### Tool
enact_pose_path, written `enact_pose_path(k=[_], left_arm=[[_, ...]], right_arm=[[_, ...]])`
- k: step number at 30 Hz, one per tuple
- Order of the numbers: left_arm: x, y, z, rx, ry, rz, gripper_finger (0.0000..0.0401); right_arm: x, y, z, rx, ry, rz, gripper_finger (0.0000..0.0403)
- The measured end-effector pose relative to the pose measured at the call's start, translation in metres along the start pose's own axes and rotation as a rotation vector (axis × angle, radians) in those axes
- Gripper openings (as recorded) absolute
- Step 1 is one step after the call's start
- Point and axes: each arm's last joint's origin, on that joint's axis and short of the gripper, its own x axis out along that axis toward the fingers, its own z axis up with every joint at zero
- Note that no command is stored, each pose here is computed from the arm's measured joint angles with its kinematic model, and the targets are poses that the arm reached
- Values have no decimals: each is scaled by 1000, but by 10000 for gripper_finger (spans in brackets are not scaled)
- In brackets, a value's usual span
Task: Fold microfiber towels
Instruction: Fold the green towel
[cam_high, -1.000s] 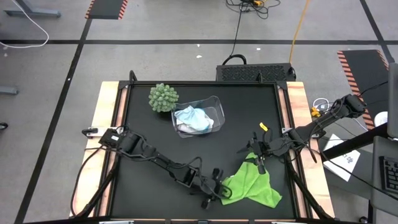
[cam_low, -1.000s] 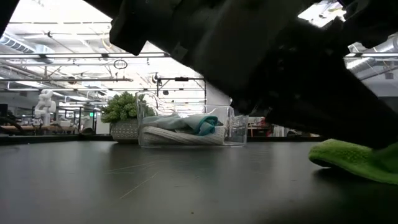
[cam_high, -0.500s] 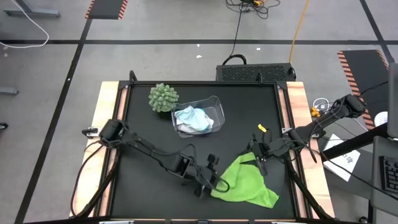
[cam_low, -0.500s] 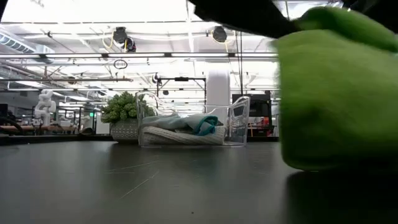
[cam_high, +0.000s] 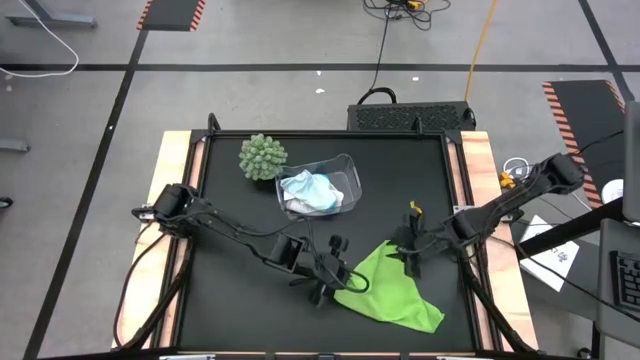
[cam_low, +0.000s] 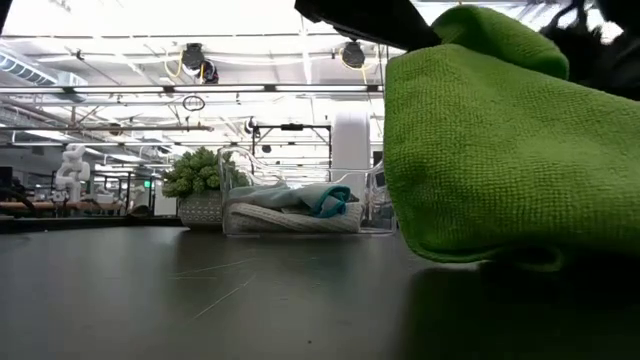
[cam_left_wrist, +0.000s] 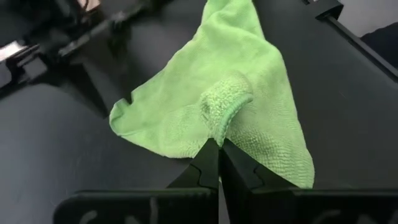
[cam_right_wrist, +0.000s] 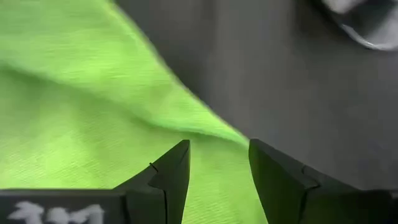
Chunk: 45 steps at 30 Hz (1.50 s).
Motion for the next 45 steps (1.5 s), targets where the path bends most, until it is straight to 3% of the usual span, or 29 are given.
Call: enact_pose_path(k=[10, 20, 31, 35, 41, 45], left_arm=[[0, 0, 0, 31, 1, -5, 4], [0, -1, -1, 61, 9, -22, 4], [0, -2, -1, 78, 4, -42, 7], [0, -2, -2, 79, 8, -43, 4], [0, -2, -4, 79, 29, -48, 3], [-2, -2, -7, 85, 71, -32, 5]], right_arm=[[14, -17, -9, 157, 106, -178, 167], [13, -18, -16, 284, 240, -102, 207], [22, -16, -16, 234, 235, -98, 191], [29, -15, -16, 217, 226, -106, 156], [30, -15, -15, 135, 198, -120, 25], [27, -15, -10, 110, 139, -131, 11]])
